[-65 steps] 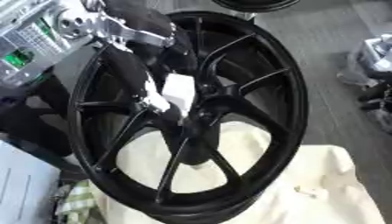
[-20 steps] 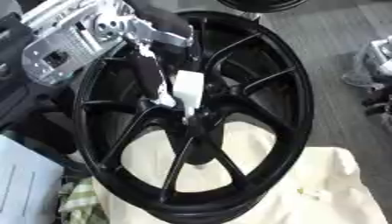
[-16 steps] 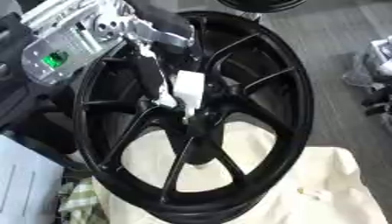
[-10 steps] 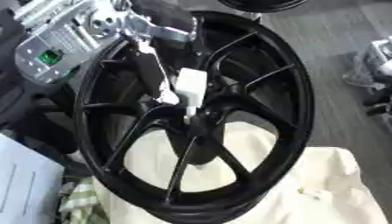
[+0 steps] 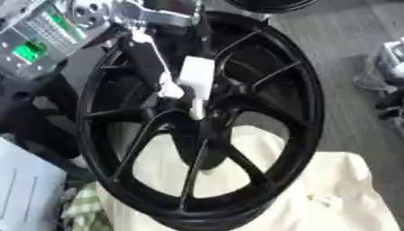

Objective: Pull the pin out of the wheel hub.

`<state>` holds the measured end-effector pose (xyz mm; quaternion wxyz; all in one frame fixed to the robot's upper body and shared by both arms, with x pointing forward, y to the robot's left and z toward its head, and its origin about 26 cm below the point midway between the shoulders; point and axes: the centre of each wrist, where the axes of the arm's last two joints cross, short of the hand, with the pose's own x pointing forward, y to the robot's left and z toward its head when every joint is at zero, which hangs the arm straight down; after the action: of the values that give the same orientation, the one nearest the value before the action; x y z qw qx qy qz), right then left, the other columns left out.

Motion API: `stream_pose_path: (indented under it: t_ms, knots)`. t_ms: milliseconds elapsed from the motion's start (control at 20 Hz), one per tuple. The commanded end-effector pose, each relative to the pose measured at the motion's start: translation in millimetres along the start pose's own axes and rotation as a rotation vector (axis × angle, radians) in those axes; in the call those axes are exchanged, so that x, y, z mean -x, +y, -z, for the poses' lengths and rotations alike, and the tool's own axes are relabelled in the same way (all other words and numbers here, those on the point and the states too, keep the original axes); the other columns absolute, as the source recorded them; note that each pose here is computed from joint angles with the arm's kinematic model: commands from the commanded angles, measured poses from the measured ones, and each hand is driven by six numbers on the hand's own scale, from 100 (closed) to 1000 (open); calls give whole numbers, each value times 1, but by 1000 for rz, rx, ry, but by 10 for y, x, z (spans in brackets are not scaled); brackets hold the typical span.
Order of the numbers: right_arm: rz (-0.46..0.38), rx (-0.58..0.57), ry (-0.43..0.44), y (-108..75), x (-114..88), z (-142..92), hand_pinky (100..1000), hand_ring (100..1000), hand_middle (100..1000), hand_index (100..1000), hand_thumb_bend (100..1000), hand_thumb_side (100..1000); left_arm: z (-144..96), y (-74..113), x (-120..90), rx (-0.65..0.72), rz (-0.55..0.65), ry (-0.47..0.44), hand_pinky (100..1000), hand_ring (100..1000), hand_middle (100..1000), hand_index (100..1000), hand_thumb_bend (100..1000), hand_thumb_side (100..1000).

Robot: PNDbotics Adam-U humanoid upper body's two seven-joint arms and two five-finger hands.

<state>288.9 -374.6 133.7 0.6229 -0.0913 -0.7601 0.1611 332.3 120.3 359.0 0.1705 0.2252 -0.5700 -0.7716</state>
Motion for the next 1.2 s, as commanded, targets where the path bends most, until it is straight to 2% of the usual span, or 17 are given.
stream_pose_path:
  t_ms: [50, 300, 400, 550, 850, 1200]
  knots:
    - [-37, 2, -13, -67, -73, 5, 602, 651, 531, 808, 100, 808, -326, 219, -21, -139, -24, 0, 772, 584, 377, 300, 107, 253]
    - [-35, 7, -16, -75, -78, 3, 601, 651, 531, 809, 100, 804, -732, 347, -115, -328, -115, -39, 770, 577, 359, 300, 100, 222]
    - [-33, 13, -16, -83, -80, 0, 601, 651, 531, 809, 100, 805, -920, 351, -81, -420, -156, -15, 770, 575, 354, 300, 100, 216]
    - [-32, 21, -17, -95, -83, -5, 601, 650, 531, 809, 100, 804, -1185, 302, 44, -538, -198, 72, 771, 576, 352, 300, 100, 204]
    - [-32, 39, -18, -112, -82, -18, 601, 650, 531, 808, 100, 802, -1663, -11, 503, -703, -283, 367, 765, 568, 339, 295, 100, 186]
    - [-28, 70, -16, -145, -69, -46, 601, 649, 531, 809, 100, 799, -2170, -742, 1174, -769, -407, 827, 760, 569, 341, 312, 100, 210]
